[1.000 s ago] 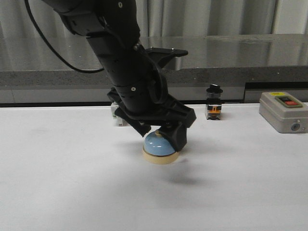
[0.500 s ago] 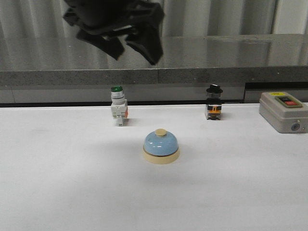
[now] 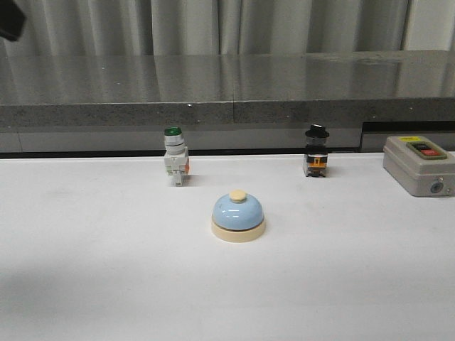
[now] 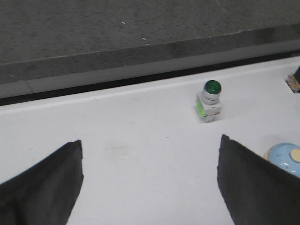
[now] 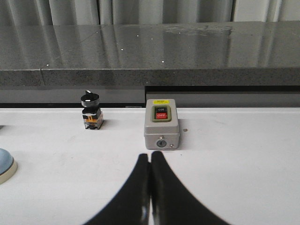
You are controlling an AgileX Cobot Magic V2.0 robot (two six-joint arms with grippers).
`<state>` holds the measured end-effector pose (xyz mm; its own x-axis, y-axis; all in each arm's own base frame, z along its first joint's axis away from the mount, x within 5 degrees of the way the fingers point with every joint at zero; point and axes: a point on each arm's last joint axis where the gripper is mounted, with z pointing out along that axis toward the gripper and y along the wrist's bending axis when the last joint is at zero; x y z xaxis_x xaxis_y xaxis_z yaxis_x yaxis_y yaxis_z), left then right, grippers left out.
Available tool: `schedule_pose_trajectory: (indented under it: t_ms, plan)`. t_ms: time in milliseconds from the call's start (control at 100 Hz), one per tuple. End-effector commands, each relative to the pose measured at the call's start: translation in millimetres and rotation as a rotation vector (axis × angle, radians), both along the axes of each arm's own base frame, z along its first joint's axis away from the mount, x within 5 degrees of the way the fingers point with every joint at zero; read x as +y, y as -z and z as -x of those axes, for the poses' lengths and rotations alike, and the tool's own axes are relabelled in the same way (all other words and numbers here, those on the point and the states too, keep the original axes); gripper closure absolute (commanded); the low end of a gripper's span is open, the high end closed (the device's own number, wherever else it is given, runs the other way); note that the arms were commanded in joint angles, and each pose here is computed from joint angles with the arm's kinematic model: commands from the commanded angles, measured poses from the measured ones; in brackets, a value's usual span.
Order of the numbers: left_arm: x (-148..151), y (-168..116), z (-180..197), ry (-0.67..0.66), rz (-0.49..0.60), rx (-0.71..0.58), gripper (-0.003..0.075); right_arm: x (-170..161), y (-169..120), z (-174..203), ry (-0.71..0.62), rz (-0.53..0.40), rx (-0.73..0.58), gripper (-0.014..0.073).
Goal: Place and press bell with both arms
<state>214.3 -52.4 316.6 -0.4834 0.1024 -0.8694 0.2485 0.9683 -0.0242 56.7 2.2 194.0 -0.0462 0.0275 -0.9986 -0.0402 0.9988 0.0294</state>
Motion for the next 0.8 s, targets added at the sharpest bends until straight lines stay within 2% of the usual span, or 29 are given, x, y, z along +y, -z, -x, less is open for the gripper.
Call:
schedule_pose_trajectory:
  t_ms: [0,150,270,410,620,790]
  plan:
    - [15.5,-20.0,20.0,-0.069,0.06,-0.151,0.0164,-0.2,-13.7,2.0,0.005,0.009,-0.117,0.0655]
    - [28.3,-21.9,61.8,-0.103,0.079,-0.239,0.0167,-0.2,-13.7,2.0,0.005,0.009,-0.117,0.0655]
    - [32.2,-19.4,91.0,-0.1,0.09,-0.299,0.0227,-0.2,-13.7,2.0,0.005,0.009,-0.117,0.0655]
    - [35.6,-16.5,117.7,-0.096,0.102,-0.361,0.0386,-0.2,-13.7,2.0,0.005,0.009,-0.117,0.0655]
    - [38.0,-16.2,137.6,-0.091,0.112,-0.415,0.0734,-0.2,-13.7,2.0,0.005,0.009,-0.117,0.0655]
    - [38.1,-16.4,137.7,-0.092,0.113,-0.418,0.074,-0.2,-13.7,2.0,0.005,0.009,-0.117,0.0655]
